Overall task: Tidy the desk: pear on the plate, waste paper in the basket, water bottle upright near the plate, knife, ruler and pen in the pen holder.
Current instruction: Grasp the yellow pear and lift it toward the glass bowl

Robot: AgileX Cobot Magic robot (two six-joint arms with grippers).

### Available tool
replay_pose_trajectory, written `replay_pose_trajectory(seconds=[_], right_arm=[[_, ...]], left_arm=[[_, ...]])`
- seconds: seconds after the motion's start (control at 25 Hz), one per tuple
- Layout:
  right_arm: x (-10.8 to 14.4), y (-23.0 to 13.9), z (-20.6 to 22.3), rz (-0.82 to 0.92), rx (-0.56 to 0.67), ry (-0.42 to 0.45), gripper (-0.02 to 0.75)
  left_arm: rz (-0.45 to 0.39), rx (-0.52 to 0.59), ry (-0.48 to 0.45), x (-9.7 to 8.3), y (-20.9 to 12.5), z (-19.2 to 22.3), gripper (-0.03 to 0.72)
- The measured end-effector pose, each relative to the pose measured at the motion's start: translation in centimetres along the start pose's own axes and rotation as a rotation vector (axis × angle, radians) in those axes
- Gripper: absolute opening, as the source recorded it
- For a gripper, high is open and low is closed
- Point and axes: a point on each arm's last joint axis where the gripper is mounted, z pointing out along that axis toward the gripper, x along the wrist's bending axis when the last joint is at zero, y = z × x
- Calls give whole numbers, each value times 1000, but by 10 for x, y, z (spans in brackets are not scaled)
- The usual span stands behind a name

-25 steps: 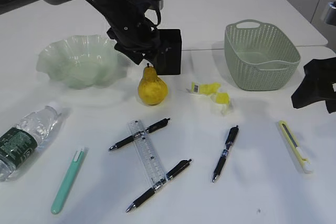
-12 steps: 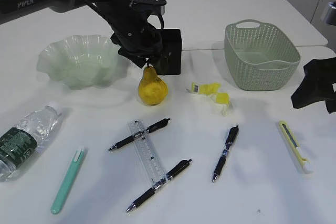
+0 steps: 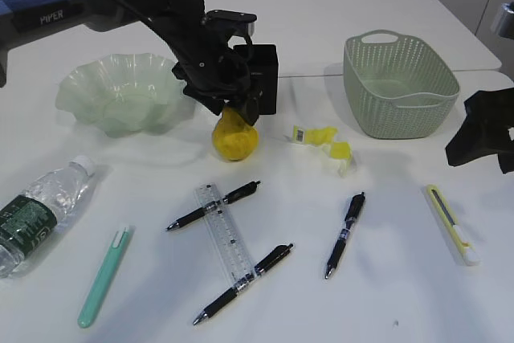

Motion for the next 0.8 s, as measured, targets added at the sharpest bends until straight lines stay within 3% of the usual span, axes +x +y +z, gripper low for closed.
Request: replay_pose_trajectory(seconds=[0.8], right_arm=[[0,0,0,0,2,0,551]], left_arm=[[-2,-36,7,2,3,6,504]])
